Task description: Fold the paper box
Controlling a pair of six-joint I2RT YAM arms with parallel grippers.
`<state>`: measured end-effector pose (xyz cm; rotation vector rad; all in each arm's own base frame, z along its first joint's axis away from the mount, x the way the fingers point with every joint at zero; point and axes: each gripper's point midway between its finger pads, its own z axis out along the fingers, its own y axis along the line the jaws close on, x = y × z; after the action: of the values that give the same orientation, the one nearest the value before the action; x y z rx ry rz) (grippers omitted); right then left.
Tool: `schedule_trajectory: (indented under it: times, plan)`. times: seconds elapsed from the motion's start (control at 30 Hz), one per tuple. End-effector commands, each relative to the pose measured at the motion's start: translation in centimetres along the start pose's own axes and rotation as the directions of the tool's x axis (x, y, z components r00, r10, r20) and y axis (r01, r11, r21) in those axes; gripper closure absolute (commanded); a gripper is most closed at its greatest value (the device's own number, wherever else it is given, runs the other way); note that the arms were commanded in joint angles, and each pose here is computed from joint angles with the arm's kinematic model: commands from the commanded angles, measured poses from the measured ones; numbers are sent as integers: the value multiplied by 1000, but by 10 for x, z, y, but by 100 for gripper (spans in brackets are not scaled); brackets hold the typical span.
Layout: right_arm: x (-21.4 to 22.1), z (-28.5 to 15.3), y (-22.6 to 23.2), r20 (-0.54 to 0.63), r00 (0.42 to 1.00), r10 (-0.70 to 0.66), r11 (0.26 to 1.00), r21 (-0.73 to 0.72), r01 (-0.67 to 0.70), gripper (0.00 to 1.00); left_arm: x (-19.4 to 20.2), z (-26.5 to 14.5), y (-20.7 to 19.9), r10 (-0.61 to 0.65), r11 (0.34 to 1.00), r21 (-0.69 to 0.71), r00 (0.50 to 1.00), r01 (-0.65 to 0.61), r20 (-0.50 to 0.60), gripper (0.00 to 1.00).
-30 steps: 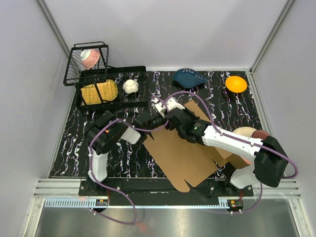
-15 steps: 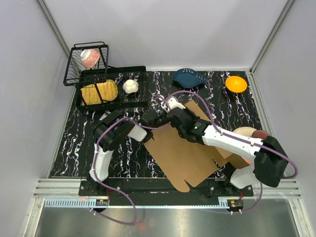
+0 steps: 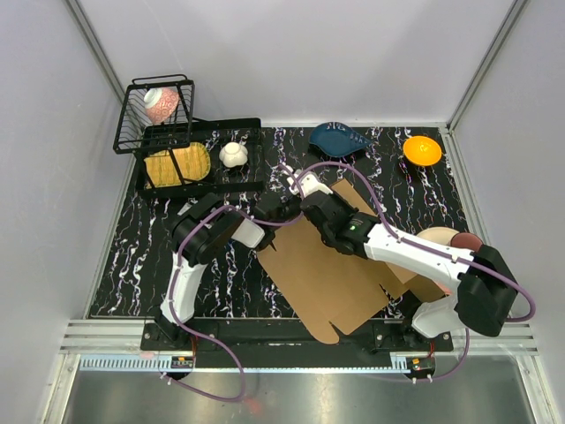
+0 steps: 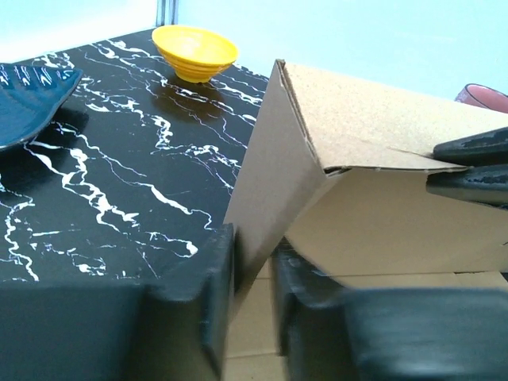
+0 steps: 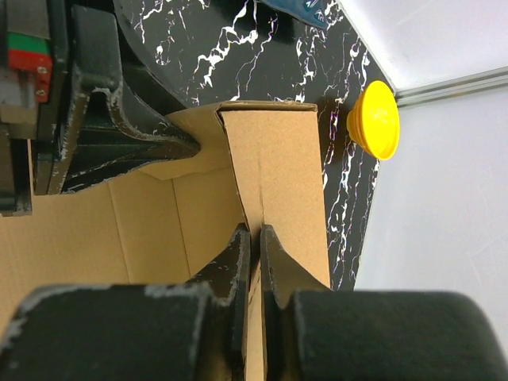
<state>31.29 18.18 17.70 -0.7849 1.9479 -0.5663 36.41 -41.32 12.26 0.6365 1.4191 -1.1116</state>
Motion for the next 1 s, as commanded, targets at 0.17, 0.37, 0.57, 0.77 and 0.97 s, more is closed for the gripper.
schedule_trajectory:
  times: [0.17, 0.37, 0.57, 0.77, 0.97]
  plan:
    - [24, -10, 76, -49, 999, -20, 947, -322, 3, 96, -94, 12, -16, 58, 993, 82, 944, -89, 326, 40]
    - [18, -10, 73, -47, 999, -13, 950, -312, -2, 95, -91, 12, -16, 101, 991, 54, 947, -123, 304, 97]
    - [-9, -18, 57, -12, 998, 64, 953, -295, -64, 81, -82, 0, -13, 162, 986, -9, 954, -165, 252, 100]
    - [-34, -34, 32, 45, 987, 154, 951, -279, -136, 50, -84, -10, -9, 202, 978, -98, 958, -185, 204, 100]
    - [-46, -53, 7, 97, 965, 243, 939, -275, -209, 29, -84, -9, -12, 242, 965, -136, 961, -224, 135, 99]
